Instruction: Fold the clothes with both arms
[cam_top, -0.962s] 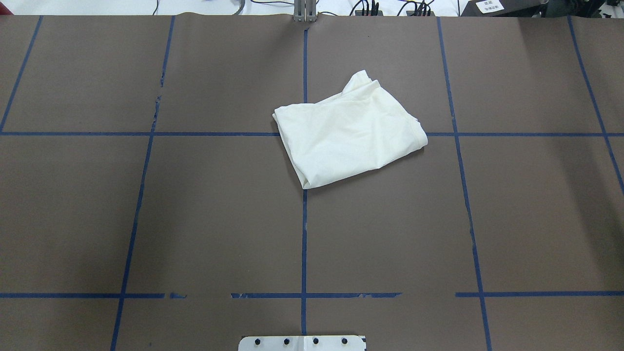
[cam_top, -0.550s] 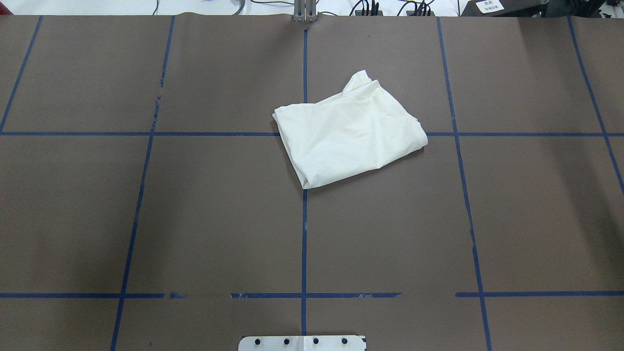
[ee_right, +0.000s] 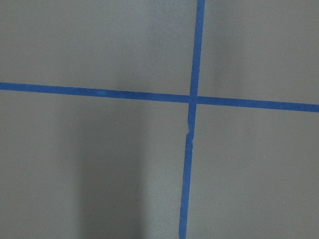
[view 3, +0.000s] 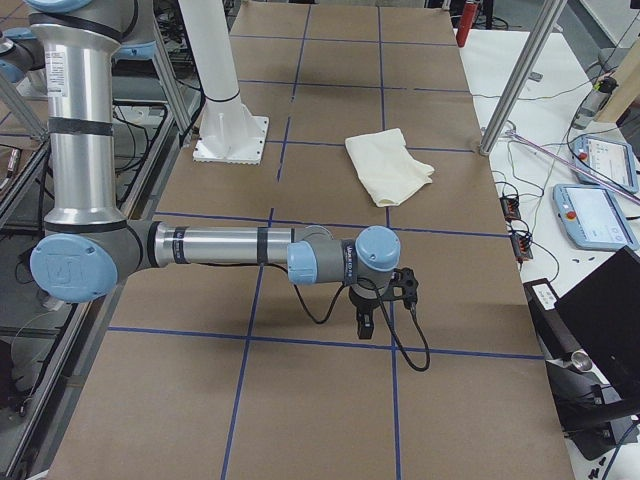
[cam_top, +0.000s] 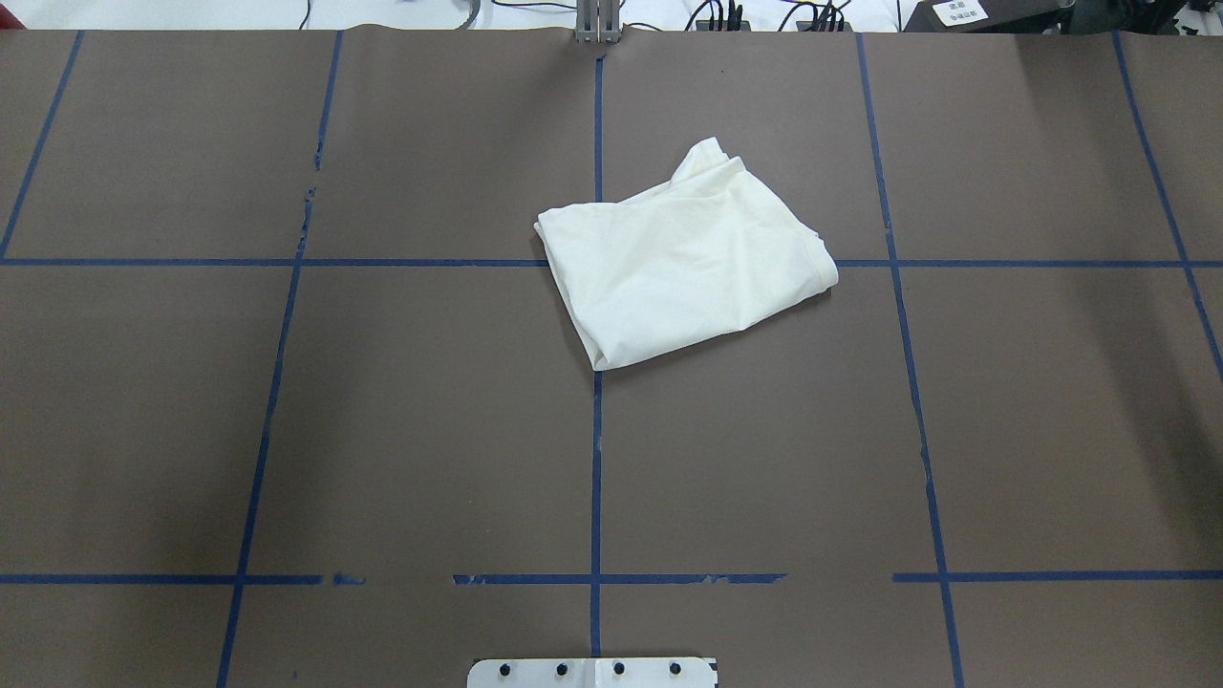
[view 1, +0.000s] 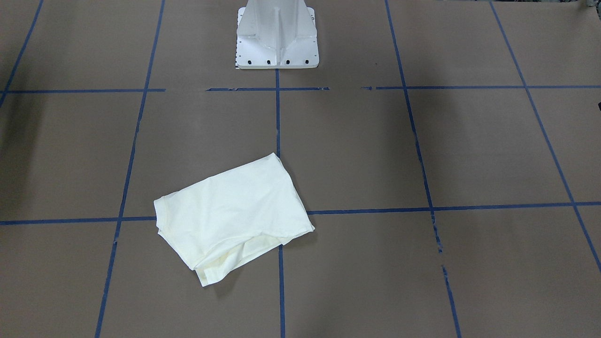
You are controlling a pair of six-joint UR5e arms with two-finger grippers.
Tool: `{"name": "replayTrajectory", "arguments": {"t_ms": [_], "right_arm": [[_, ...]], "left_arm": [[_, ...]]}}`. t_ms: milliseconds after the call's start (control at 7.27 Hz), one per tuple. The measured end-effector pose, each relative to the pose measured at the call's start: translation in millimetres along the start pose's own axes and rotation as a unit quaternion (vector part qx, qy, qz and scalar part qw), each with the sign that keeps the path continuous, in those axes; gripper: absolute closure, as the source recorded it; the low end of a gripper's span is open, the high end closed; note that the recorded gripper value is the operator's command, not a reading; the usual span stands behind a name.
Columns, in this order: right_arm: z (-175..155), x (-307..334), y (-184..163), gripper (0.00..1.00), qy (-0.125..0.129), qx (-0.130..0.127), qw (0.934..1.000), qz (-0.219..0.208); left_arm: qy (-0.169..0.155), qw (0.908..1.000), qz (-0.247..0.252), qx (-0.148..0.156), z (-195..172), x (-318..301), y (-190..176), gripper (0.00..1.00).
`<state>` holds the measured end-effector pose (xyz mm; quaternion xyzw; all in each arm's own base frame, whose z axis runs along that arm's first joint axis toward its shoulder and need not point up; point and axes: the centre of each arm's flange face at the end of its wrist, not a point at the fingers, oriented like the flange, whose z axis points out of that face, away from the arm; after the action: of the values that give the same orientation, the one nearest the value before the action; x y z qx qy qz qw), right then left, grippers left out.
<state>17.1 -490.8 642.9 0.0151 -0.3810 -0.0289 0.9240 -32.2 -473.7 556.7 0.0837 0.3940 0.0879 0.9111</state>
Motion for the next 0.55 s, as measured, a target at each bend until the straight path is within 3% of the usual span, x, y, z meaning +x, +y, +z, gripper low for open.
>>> {"name": "replayTrajectory", "arguments": {"t_ms": [550], "right_arm": [[-4.8,-5.1,-4.2,0.00,0.001,0.011,0.9999,-0.011]], "left_arm": [[-0.003,0.9997,0.018,0.014,-10.7,10.8,-18.7,0.00]]}}
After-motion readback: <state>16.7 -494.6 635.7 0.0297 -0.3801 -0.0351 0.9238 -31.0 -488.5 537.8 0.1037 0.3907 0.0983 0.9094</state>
